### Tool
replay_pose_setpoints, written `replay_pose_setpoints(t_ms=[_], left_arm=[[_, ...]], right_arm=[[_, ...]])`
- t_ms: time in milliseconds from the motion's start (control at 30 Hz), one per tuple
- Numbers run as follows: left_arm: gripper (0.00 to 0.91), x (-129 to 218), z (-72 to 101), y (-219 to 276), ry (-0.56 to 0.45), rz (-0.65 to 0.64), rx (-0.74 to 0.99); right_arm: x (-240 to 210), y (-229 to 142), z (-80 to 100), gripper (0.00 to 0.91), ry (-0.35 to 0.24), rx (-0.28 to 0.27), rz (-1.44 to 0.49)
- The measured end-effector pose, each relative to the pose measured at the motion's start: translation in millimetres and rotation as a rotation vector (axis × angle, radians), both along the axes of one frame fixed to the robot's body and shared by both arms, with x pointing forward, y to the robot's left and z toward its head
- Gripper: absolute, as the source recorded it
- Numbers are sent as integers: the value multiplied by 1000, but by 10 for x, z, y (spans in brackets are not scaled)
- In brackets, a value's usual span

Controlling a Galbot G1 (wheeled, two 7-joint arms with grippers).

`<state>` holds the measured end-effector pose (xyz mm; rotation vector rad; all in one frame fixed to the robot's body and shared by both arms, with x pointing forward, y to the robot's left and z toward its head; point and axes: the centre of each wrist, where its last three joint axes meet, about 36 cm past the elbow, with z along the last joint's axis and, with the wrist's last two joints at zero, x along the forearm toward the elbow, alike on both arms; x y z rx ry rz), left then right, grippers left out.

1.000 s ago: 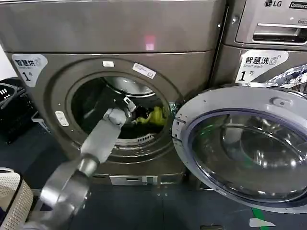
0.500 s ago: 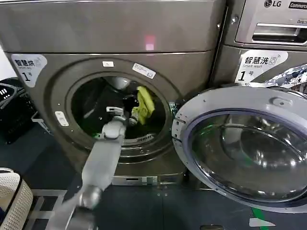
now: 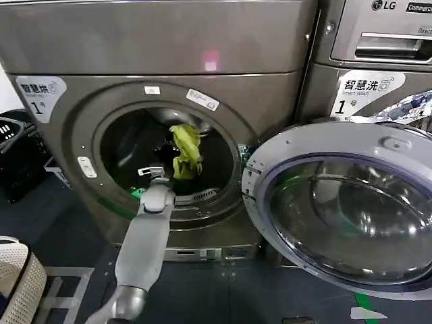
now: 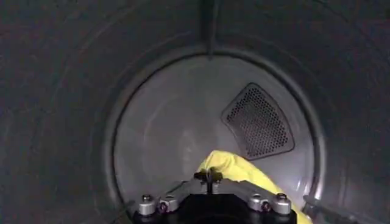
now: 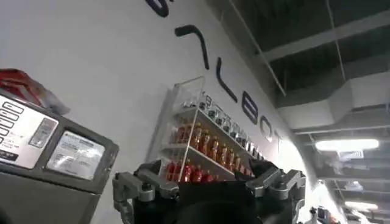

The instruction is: Grasp the clothes from the dryer.

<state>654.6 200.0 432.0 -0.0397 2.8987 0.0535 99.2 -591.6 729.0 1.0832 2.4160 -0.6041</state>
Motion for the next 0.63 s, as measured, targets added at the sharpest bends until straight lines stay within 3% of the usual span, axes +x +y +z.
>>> replay_pose_setpoints(t_ms=[633], left_arm=[[0,-51,-53,25,3,16,3]], right_arm=[[-29,37,2,907,1,-8,17]])
